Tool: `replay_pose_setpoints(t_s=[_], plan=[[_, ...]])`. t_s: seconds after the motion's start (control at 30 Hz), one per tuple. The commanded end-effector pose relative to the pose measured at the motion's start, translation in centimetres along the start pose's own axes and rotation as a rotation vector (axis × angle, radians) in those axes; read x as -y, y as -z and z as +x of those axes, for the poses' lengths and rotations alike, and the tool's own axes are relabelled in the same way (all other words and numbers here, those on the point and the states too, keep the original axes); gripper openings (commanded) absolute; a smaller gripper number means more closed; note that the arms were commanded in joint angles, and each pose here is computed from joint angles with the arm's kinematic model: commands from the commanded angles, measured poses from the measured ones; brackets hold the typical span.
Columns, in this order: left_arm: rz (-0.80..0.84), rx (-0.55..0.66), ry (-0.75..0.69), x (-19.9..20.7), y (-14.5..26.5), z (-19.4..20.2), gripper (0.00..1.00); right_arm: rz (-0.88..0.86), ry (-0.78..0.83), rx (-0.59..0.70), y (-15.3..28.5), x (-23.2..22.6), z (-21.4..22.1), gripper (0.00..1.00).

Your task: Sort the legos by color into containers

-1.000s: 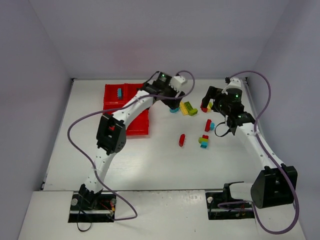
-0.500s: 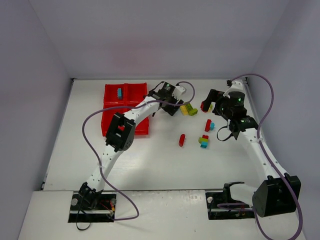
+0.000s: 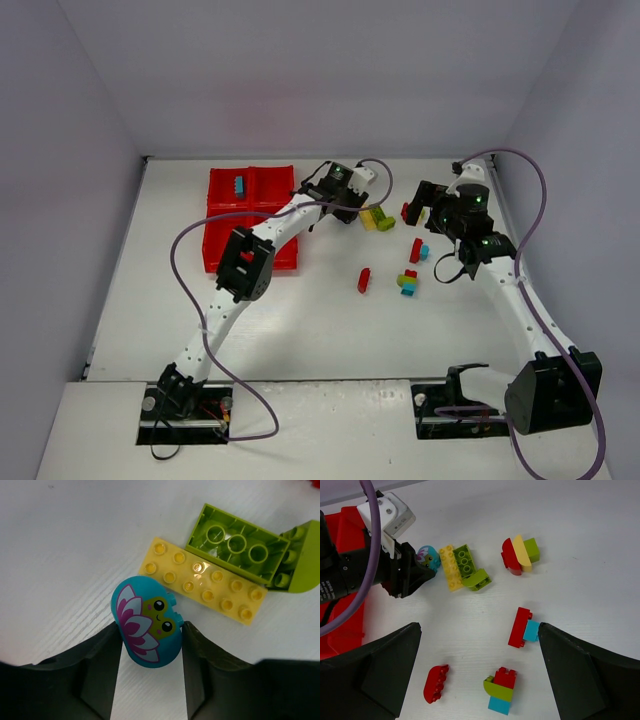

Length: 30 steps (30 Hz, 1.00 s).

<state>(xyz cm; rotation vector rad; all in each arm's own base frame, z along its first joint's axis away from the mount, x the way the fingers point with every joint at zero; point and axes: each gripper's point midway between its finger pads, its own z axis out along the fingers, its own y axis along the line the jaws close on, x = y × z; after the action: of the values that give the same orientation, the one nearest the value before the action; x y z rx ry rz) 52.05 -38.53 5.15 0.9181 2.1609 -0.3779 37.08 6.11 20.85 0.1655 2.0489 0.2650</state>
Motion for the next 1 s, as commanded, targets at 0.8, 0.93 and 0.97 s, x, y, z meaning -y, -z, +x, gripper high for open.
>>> replay_pose_setpoints(t_s=[0.8, 0.93, 0.97], plan=[[-0.547, 0.293, 0.428, -23.4, 24.8, -6.9, 0.13, -0.025, -0.013, 0.062, -0.7, -0.8, -2.6, 1.0], [-0.601, 0.244, 0.48, -26.7, 25.5, -3.6, 0.13, -0.029, -0.019, 0.054, -1.0, -0.9, -2.3, 1.0], [-0.615, 0.234, 0.497, -27.9, 25.5, -2.7, 0.12, -0.029, -0.017, 0.051, -1.1, -0.9, -2.1, 1.0]])
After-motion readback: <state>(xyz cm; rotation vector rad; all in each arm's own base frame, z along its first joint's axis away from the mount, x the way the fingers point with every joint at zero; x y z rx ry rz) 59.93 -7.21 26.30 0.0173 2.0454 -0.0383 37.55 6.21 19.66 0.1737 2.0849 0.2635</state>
